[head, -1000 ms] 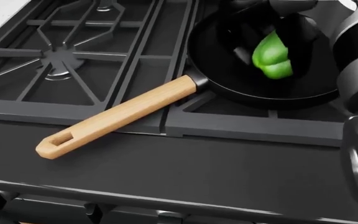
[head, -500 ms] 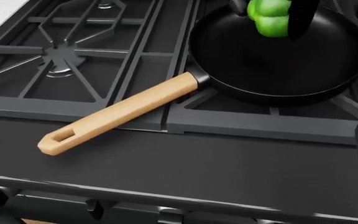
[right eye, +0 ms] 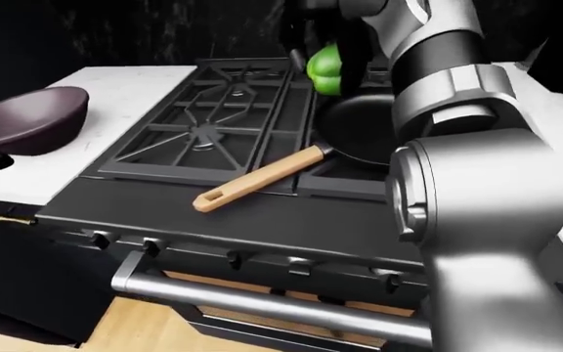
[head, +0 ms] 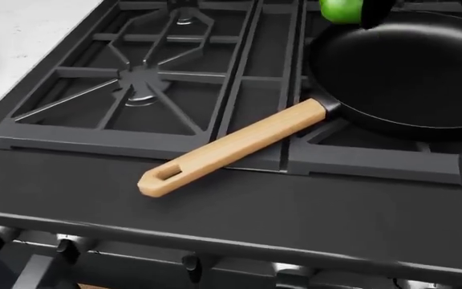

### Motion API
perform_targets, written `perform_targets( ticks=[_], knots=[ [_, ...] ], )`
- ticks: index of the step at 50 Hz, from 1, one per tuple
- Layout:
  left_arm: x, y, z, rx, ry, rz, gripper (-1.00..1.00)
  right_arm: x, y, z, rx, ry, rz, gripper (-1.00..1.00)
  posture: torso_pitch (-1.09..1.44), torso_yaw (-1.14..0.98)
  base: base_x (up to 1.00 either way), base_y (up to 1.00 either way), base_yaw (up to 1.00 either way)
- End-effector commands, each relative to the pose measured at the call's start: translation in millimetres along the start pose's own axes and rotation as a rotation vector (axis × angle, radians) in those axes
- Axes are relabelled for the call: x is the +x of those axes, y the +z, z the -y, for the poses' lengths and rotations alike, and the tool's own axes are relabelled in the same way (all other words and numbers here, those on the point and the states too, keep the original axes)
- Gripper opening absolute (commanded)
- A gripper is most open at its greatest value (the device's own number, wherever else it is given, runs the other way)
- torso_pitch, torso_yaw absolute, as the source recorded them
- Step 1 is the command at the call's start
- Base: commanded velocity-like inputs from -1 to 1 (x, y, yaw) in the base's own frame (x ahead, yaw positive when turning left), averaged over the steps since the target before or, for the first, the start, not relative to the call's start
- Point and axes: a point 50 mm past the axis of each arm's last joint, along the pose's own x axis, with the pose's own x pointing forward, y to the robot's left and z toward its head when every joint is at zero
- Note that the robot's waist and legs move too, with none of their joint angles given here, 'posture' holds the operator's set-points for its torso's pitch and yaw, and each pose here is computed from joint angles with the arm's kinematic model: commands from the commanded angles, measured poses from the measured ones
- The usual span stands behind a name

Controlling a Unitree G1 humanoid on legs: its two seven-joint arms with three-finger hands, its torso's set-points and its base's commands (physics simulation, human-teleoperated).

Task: Pick the bell pepper from the pan and place it in the bowl.

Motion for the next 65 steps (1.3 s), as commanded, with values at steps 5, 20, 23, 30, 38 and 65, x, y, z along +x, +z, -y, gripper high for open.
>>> perform_targets(
  ticks=[5, 20, 23, 30, 38, 65],
  knots=[
    [0.7, 18.8, 1.2, 0.014, -0.009, 0.090, 1.00, -16.0, -0.8, 23.8, -0.021, -0.098, -0.012, -1.00, 0.00, 0.00, 0.00, 0.27, 0.00],
    [0.7, 20.7, -0.9, 0.017, -0.006, 0.093, 1.00, -16.1, -0.6, 24.0, -0.016, -0.093, -0.012, -1.00, 0.00, 0.00, 0.00, 0.28, 0.00],
    [0.7, 20.7, -1.6, 0.017, -0.002, 0.093, 1.00, -16.7, 0.3, 25.5, -0.016, -0.095, -0.010, -1.00, 0.00, 0.00, 0.00, 0.28, 0.00],
    [0.8, 21.4, -1.7, 0.018, -0.001, 0.094, 1.00, -16.8, 1.7, 26.2, -0.013, -0.095, -0.002, -1.00, 0.00, 0.00, 0.00, 0.28, 0.00],
    [0.8, 21.2, -2.2, 0.020, 0.001, 0.094, 1.00, -16.8, 3.4, 27.3, -0.001, -0.091, 0.006, -1.00, 0.00, 0.00, 0.00, 0.28, 0.00],
    [0.3, 22.1, -2.3, 0.025, -0.001, 0.099, 1.00, -17.4, 3.2, 26.9, 0.008, -0.068, 0.005, -1.00, 0.00, 0.00, 0.00, 0.28, 0.00]
  ],
)
